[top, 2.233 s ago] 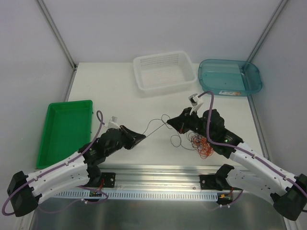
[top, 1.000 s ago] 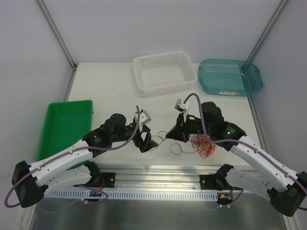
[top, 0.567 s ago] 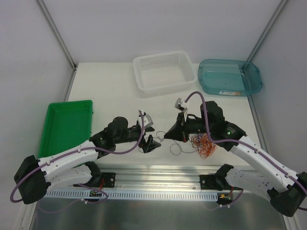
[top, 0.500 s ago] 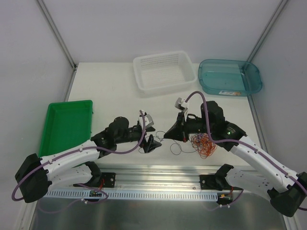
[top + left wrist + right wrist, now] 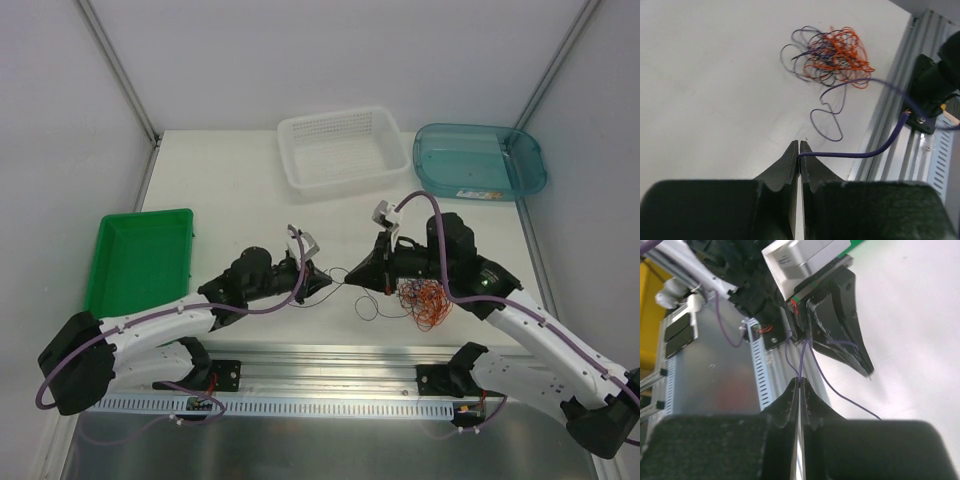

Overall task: Untangle the cables
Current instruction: Untie the cable, then place the cable in the bin.

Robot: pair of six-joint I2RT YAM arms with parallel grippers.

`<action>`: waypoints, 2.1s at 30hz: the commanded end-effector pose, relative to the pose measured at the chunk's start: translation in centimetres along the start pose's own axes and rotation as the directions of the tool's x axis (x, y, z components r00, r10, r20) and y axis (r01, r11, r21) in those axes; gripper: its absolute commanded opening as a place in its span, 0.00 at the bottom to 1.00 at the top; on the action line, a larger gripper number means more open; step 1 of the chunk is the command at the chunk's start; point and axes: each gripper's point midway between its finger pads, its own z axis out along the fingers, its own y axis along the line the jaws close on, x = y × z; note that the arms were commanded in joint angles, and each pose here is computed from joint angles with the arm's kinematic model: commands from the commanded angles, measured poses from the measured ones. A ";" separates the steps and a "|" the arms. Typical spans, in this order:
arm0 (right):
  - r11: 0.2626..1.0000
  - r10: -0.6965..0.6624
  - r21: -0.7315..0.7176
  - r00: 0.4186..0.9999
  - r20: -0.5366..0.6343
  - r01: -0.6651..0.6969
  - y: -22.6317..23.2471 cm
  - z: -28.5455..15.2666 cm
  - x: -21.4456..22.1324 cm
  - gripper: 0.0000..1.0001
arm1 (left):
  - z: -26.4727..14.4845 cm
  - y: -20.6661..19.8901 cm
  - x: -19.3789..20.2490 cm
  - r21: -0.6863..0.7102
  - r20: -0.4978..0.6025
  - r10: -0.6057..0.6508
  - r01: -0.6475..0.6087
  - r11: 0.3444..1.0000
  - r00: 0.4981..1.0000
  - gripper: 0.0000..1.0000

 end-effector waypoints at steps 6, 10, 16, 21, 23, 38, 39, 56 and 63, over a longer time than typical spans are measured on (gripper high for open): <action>0.953 -0.047 0.302 0.993 0.105 0.013 -3.5 -3.6 -2.0 0.01 | -6.5 11.2 5.6 -0.681 0.095 -0.402 0.354 0.641 0.911 0.00; 0.906 0.029 0.420 0.998 0.062 -0.053 -6.2 -3.5 -0.7 0.01 | -9.6 12.7 7.6 -0.791 0.192 -0.535 0.453 0.413 0.823 0.00; 0.869 0.156 0.471 0.987 0.033 -0.153 -8.3 -2.1 1.5 0.01 | -12.1 12.3 6.9 -0.792 0.259 -0.563 0.506 0.342 0.785 0.54; 0.886 0.129 0.446 0.991 0.024 -0.127 -7.9 -1.1 -0.4 0.01 | -11.5 9.8 3.2 -0.682 0.213 -0.533 0.515 0.519 0.819 0.91; 0.885 0.093 0.454 0.995 0.034 -0.098 -7.6 -1.2 -3.1 0.01 | -11.8 8.8 1.4 -0.640 0.208 -0.500 0.504 0.580 0.840 0.98; 0.677 -0.472 0.706 0.859 0.199 0.209 -7.1 -6.3 -28.2 0.01 | -15.7 11.3 -0.4 -0.793 0.069 -0.426 0.308 0.525 0.902 0.99; 0.662 -0.507 0.719 0.833 0.220 0.213 -7.5 -6.0 -29.7 0.01 | -15.7 11.4 -0.3 -0.792 0.053 -0.429 0.300 0.532 0.902 0.99; 0.392 -0.867 0.912 0.378 0.324 0.118 -6.9 -12.9 -47.1 0.01 | -16.4 13.6 1.5 -0.821 0.026 -0.423 0.261 0.507 0.906 0.99; 0.380 -0.762 0.918 0.600 0.241 0.115 -17.9 -8.9 -41.0 0.01 | -16.2 13.2 -0.2 -0.791 -0.002 -0.371 0.225 0.569 0.929 0.99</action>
